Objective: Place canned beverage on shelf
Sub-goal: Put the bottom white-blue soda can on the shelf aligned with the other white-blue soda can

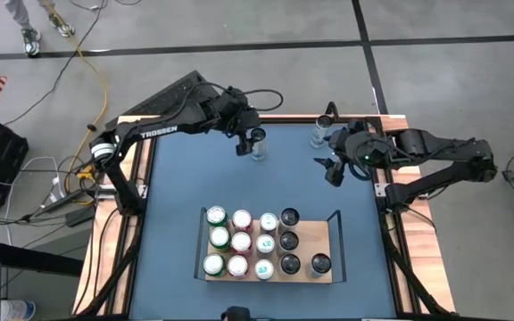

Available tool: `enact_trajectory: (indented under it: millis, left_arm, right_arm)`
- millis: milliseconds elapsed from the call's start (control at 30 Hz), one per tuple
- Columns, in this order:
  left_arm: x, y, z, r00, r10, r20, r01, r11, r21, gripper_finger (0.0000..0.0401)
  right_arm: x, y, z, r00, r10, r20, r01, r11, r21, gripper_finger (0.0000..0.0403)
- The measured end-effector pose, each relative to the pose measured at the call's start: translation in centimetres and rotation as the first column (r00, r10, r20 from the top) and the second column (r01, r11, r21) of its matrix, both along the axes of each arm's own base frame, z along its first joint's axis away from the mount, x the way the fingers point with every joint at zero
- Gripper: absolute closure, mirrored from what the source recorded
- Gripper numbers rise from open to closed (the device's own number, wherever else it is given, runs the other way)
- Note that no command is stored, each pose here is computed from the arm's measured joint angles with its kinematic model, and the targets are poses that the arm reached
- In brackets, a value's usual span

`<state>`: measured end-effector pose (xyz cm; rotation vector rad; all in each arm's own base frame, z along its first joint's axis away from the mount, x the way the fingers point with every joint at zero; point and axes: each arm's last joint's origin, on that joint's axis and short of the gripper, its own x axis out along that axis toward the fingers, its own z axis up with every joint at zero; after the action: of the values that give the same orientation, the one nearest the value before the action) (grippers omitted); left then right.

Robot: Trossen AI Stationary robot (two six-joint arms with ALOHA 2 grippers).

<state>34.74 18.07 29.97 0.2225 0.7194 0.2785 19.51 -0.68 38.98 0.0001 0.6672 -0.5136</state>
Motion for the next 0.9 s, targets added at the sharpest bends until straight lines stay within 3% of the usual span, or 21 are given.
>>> enact_trajectory:
  millis: [600,900]
  left_arm:
    - [1.8,0.7,-3.0,0.997,-0.044,-0.058,0.045,0.999,0.024,0.0069]
    - [1.7,0.9,-4.2,0.992,-0.039,-0.121,0.038,0.999,-0.011,0.0079]
  right_arm:
    - [0.0,0.0,0.0,1.000,-0.011,0.006,0.011,1.000,0.013,0.0102]
    - [0.0,-0.2,-0.1,1.000,-0.024,0.004,0.024,1.000,0.017,0.0102]
